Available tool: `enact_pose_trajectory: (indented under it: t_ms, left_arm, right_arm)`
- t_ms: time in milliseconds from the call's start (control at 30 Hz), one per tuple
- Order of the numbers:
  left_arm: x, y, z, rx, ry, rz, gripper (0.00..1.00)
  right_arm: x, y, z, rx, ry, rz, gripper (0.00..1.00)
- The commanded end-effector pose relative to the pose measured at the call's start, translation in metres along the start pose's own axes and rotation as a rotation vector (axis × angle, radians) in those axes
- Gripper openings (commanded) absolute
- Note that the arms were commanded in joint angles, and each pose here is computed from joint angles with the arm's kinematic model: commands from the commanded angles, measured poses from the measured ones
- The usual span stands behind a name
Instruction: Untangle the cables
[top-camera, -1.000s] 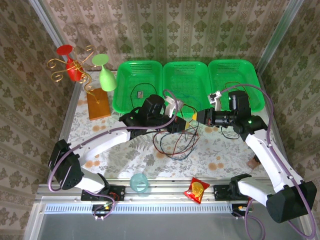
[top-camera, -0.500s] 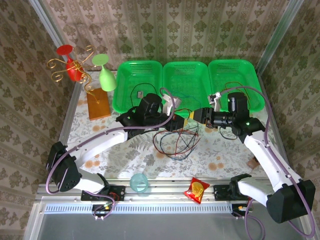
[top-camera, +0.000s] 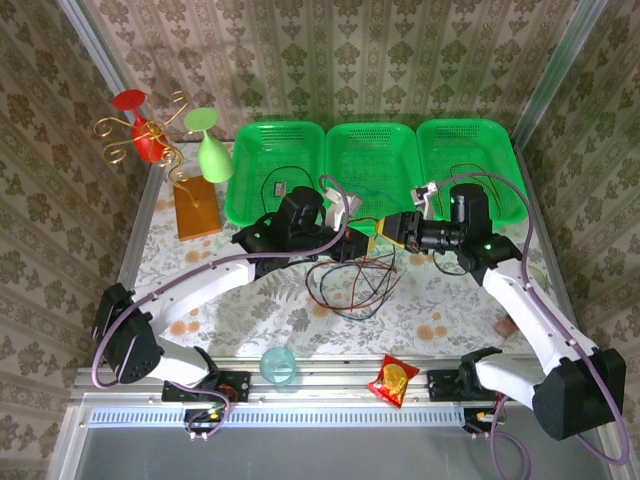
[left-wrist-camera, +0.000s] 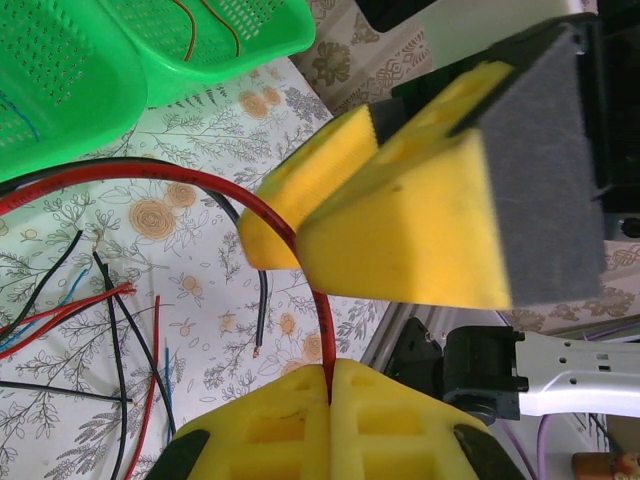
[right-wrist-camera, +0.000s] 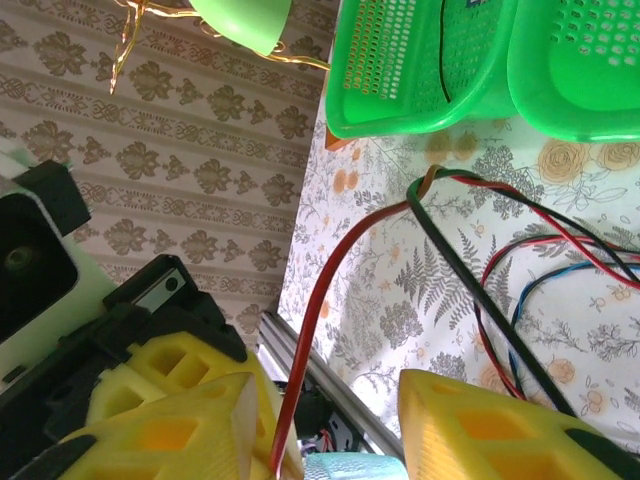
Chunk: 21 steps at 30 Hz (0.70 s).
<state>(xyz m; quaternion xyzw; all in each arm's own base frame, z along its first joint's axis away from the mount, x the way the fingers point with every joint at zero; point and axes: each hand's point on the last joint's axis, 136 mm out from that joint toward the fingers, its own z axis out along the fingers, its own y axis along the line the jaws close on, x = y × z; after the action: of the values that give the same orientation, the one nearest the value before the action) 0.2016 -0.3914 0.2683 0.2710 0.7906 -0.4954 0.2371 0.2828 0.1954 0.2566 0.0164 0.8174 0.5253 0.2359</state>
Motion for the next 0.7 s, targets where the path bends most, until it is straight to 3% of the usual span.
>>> enact_pose_trajectory:
  t_ms: [0,67,200,233,300,400,467,667]
  left_arm:
    - [-0.012,-0.012,-0.006,0.031,-0.037,0.017,0.00]
    - [-0.011,-0.012,-0.006,0.031,-0.038,0.017,0.00]
    - [-0.012,-0.011,-0.005,0.029,-0.042,0.015,0.00]
    - [-0.012,-0.010,-0.006,0.023,-0.046,0.012,0.02]
    - [-0.015,-0.006,-0.009,0.012,-0.075,0.001,0.32]
    - [-0.027,0.000,-0.022,0.021,-0.184,-0.044,0.48]
    - [-0.036,0.004,-0.036,0.038,-0.272,-0.073,0.54]
    - [-0.050,0.027,-0.074,0.047,-0.485,-0.168,0.54]
  right_arm:
    - [-0.007,0.012,0.006,-0.040,0.004,-0.015,0.37]
    - [-0.009,0.014,0.010,-0.052,0.004,-0.013,0.32]
    - [-0.016,0.020,0.013,-0.079,-0.020,0.000,0.00]
    - [-0.018,0.020,0.013,-0.077,-0.029,0.001,0.00]
    - [-0.021,0.022,0.011,-0.076,-0.040,-0.004,0.00]
    - [-0.027,0.028,0.007,-0.076,-0.067,-0.006,0.00]
    - [-0.033,0.030,0.003,-0.078,-0.093,0.002,0.00]
    - [-0.054,0.047,-0.008,-0.138,-0.187,0.049,0.00]
